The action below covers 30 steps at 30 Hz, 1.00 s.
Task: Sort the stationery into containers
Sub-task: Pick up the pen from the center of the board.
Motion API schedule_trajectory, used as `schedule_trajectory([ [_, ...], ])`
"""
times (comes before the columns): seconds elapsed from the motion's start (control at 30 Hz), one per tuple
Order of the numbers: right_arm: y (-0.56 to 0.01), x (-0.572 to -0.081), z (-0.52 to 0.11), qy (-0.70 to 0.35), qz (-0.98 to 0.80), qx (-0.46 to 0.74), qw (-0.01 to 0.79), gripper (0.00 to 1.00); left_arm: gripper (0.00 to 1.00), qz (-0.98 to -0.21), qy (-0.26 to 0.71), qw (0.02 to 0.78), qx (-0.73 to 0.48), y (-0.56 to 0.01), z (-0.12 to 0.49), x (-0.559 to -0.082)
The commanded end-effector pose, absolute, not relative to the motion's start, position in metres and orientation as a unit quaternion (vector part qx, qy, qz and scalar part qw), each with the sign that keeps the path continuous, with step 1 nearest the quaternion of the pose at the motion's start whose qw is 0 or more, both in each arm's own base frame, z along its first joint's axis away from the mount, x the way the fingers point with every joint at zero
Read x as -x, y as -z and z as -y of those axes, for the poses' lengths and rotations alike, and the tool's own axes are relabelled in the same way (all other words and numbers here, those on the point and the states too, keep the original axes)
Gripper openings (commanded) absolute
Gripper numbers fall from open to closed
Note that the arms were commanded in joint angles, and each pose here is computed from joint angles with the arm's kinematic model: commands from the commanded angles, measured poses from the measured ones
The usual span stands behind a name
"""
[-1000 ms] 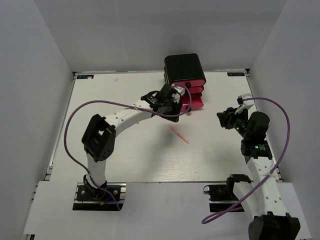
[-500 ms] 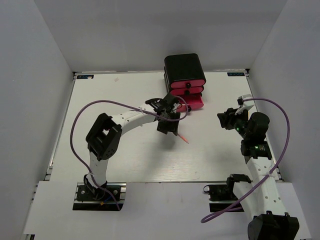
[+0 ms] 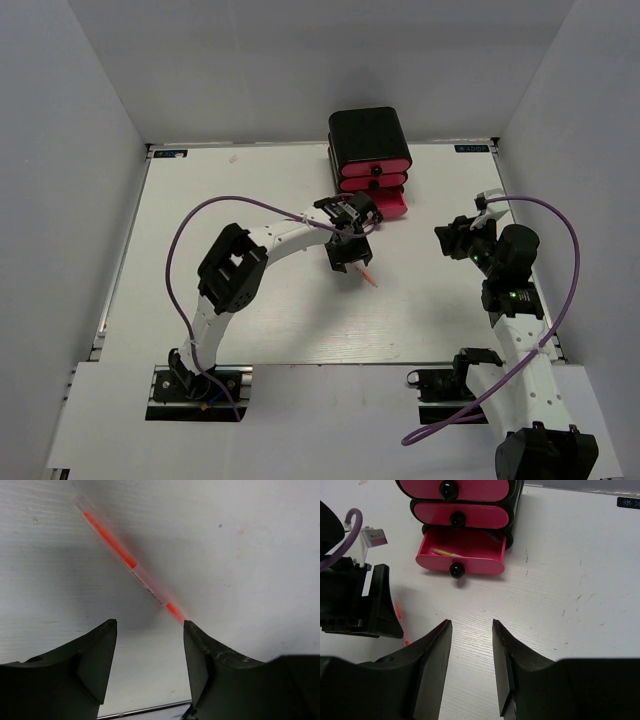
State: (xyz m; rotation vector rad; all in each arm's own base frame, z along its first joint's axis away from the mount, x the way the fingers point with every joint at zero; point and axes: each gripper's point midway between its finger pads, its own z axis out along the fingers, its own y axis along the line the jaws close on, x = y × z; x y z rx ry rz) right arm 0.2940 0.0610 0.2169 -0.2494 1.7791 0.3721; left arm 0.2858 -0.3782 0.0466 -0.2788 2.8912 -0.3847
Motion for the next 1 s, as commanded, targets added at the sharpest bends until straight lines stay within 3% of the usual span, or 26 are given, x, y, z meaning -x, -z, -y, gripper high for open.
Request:
schedule_trajectory([
  [0.0, -0.231, -0.297, -0.061, -0.159, -0.751, 0.113, 0.63, 0.44, 0.64, -0.965, 0.125, 0.147, 0.175, -0.067, 0.38, -0.303],
  [0.47, -0.232, -0.297, -0.06, -0.159, -0.751, 0.111, 0.631, 0.44, 0.62, -0.956, 0.093, 0.157, 0.232, -0.047, 0.383, -0.313],
  [0.97, -0.234, -0.297, -0.058, -0.157, -0.75, 0.108, 0.634, 0.44, 0.5, -0.971, -0.005, 0.114, 0.209, -0.018, 0.351, -0.289],
])
